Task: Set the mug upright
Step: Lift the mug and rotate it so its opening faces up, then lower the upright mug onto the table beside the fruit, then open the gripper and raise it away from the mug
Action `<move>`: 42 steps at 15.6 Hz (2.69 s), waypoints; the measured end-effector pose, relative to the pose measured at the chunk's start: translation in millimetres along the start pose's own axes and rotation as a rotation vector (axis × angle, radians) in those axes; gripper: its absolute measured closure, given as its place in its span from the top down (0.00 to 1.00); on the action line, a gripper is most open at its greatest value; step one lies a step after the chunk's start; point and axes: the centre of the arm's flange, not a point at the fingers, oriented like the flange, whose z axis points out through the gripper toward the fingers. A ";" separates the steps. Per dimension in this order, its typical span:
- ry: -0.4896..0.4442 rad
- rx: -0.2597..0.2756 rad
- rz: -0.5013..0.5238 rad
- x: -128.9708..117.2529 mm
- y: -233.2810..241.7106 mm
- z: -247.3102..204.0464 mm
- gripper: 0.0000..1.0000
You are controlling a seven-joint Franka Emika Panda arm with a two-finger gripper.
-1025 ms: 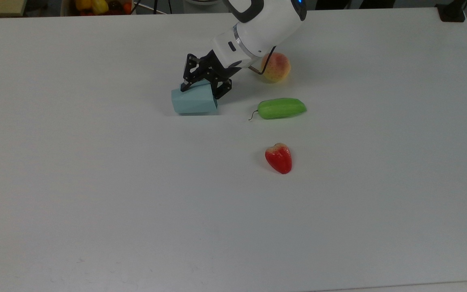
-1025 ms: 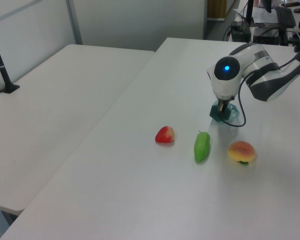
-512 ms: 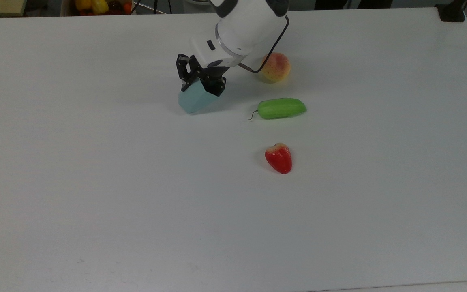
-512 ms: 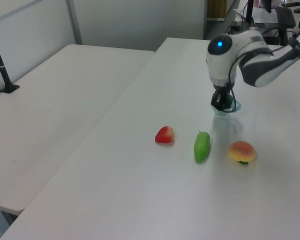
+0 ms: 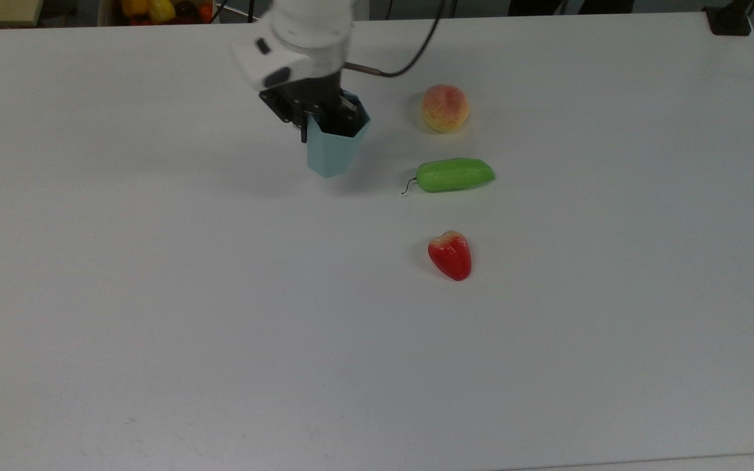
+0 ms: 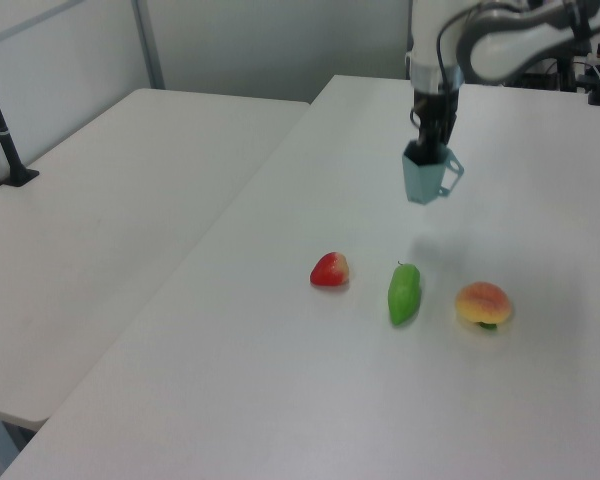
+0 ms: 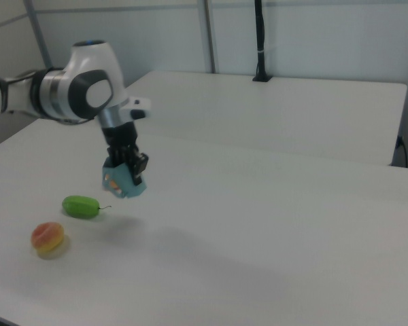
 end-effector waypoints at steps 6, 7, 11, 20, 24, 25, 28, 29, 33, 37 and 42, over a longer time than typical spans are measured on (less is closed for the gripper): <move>0.076 0.234 -0.019 51.7 122.9 -34.9 0.08; 0.079 0.230 -0.012 62.5 132.9 -28.7 0.08; 0.059 0.214 -0.073 106.8 152.1 25.7 0.08; -0.016 0.181 -0.336 126.1 143.0 109.0 0.08; -0.026 0.177 -0.354 125.9 132.2 114.6 0.10; -0.027 0.177 -0.356 125.9 131.0 114.9 0.12; -0.029 0.160 -0.370 125.9 128.3 114.5 0.38; -0.030 0.154 -0.376 126.0 126.7 113.9 0.48; 0.024 0.143 -0.372 130.4 119.5 79.5 0.88; 0.152 0.133 -0.319 119.5 125.6 -25.7 1.00; 0.092 0.174 -0.196 45.7 128.1 -157.5 1.00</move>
